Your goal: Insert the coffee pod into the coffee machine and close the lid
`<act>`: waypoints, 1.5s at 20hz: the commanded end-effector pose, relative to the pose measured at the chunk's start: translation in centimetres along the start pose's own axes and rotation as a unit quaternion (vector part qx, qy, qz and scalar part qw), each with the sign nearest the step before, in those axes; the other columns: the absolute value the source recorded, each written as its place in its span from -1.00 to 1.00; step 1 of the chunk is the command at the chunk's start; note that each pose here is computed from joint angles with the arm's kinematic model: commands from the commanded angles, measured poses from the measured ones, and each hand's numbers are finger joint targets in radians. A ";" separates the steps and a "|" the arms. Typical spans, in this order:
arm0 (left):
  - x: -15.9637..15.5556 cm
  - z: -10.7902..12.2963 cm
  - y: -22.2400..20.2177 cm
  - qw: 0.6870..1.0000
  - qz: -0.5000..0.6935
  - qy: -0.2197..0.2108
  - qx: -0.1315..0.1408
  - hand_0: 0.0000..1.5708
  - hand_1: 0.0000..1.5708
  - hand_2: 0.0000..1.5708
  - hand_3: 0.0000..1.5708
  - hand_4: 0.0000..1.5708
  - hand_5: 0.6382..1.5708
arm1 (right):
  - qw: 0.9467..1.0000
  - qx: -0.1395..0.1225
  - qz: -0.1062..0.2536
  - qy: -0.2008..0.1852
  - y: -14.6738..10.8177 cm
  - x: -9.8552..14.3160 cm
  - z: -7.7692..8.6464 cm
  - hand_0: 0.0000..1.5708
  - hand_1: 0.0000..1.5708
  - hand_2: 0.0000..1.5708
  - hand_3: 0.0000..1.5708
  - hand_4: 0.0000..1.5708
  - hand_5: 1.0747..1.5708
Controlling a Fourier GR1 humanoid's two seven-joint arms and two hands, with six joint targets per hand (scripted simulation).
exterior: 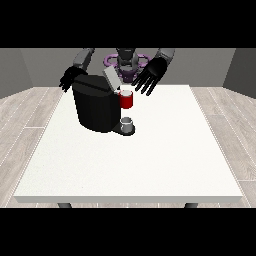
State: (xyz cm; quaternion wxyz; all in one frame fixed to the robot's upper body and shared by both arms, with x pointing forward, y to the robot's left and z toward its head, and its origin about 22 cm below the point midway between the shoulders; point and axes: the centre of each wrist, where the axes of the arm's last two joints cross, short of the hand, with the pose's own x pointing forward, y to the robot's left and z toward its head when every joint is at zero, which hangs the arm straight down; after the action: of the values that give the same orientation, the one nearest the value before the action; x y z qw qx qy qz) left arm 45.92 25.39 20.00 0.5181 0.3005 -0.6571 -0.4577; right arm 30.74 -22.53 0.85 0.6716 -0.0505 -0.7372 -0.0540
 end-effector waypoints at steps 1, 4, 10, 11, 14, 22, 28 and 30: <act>-1.3 0.6 -2.0 0.999 0.045 0.004 -0.016 -1.00 -1.00 -1.00 -1.00 -1.00 1.00 | 1.000 -0.008 -0.007 0.023 0.7 -1.4 1.7 -1.00 -1.00 -1.00 -1.00 -0.48 1.00; -2.1 1.2 -4.6 0.996 0.084 0.012 -0.035 -1.00 -1.00 -1.00 -1.00 -1.00 1.00 | 0.999 -0.013 -0.004 0.047 -2.1 -3.0 3.2 -1.00 -1.00 -1.00 -1.00 -0.45 1.00; -3.2 2.0 -9.3 0.939 0.342 0.014 0.018 -1.00 -1.00 -1.00 -1.00 -0.67 1.00 | 0.998 -0.036 -0.004 0.053 -4.0 -4.0 4.2 -1.00 -1.00 -1.00 -1.00 -0.43 1.00; -4.0 3.0 -11.3 0.936 0.350 0.016 0.019 -1.00 -1.00 -1.00 -1.00 -0.70 1.00 | 0.997 -0.054 0.000 0.053 -3.7 -3.0 3.4 -1.00 -1.00 -1.00 -1.00 -0.38 1.00; -3.2 4.1 -15.9 0.921 0.388 0.019 -0.009 -1.00 -1.00 -1.00 -1.00 -1.00 1.00 | 0.997 -0.041 0.031 0.064 -7.1 -3.1 3.6 -1.00 -1.00 -1.00 -1.00 -0.55 1.00; -5.1 8.0 -21.3 0.877 0.472 0.088 -0.008 -1.00 -1.00 -1.00 -1.00 -0.89 1.00 | 0.997 0.051 0.047 0.032 -5.4 1.9 1.5 -1.00 -1.00 -1.00 -1.00 -1.00 1.00; -5.9 9.4 -21.4 0.851 0.521 0.064 -0.007 -1.00 -1.00 -1.00 -1.00 -1.00 1.00 | 0.996 0.080 0.041 0.014 -4.4 3.0 0.6 -1.00 -1.00 -1.00 -1.00 -1.00 1.00; -6.2 10.5 -21.9 0.842 0.537 0.058 -0.002 -1.00 -1.00 -1.00 -1.00 -0.93 1.00 | 0.994 0.088 0.055 0.017 -4.0 2.3 1.1 -1.00 -1.00 -1.00 -1.00 -1.00 1.00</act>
State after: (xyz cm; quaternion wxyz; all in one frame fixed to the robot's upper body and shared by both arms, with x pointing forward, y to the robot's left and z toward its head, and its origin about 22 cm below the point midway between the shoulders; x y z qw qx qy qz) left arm 36.62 25.08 -2.79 0.7244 -0.0457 -0.6787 -0.1121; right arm 28.53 -26.80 2.86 0.6920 -0.0295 -0.7209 0.0242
